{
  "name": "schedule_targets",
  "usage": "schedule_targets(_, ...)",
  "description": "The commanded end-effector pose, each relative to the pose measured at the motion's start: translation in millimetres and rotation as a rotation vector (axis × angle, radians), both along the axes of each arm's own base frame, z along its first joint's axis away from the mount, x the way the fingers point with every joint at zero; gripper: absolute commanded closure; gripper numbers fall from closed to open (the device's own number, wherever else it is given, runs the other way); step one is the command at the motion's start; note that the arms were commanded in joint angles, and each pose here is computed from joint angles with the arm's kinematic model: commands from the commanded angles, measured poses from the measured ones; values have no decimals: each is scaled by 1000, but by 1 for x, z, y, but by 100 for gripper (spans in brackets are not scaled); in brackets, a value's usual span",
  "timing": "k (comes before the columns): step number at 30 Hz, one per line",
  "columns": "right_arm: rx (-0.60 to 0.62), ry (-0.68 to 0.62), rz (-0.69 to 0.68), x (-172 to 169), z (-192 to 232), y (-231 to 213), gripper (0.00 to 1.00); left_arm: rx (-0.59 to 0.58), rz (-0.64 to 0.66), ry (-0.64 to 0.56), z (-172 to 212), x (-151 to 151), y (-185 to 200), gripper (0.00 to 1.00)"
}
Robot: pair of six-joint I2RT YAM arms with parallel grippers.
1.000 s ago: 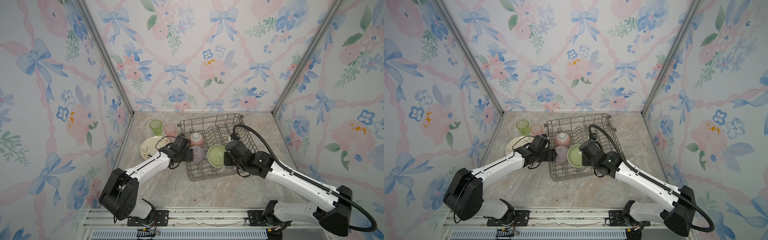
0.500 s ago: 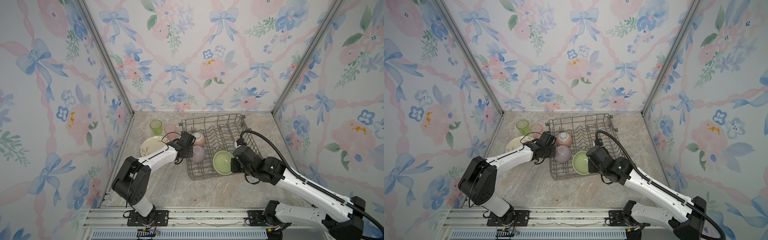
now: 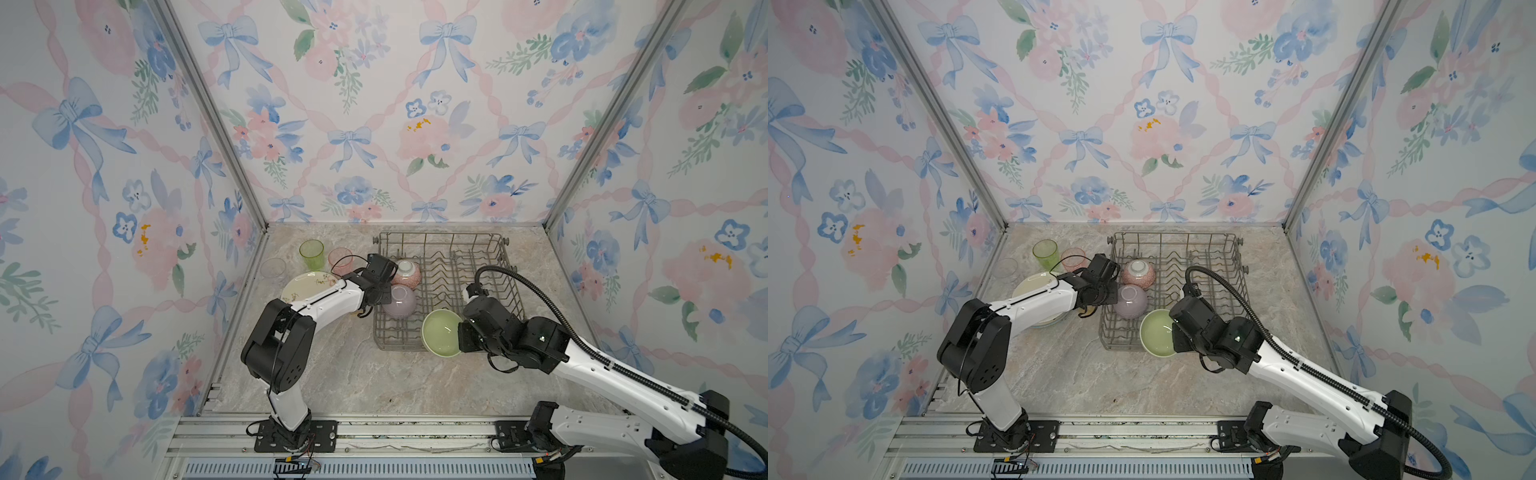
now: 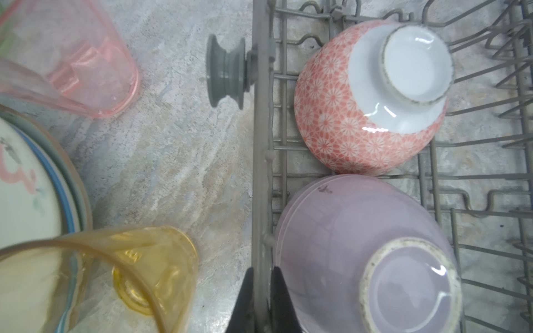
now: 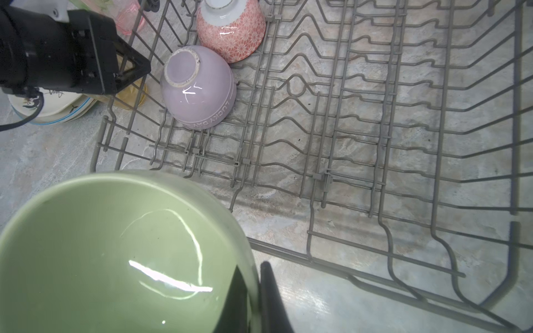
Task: Unload the mixed dishes from the dish rack
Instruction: 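Carry the pale green bowl toward the robot and lower it onto the table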
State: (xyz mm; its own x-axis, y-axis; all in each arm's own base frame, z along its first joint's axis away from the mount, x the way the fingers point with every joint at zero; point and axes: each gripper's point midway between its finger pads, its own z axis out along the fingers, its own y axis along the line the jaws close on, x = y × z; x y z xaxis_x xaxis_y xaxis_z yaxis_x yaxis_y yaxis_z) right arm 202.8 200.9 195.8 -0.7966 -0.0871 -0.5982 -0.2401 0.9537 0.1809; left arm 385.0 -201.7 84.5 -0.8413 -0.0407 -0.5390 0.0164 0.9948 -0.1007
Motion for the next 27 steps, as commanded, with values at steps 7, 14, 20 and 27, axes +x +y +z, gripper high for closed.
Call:
schedule_targets(7, -7, 45, 147, -29, -18, 35, 100, -59, 17, 5, 0, 14, -9, 95)
schedule_targets(14, -45, 85, 206, -39, -42, 59, 100, -81, -3, 3, 5, 19, -14, 95)
schedule_targets(20, -115, 138, 285, -53, -63, 77, 100, -87, -9, 6, 5, 19, -14, 95)
schedule_targets(27, -99, 171, 295, -58, -83, 92, 100, -91, -9, 11, 4, 18, -13, 93)
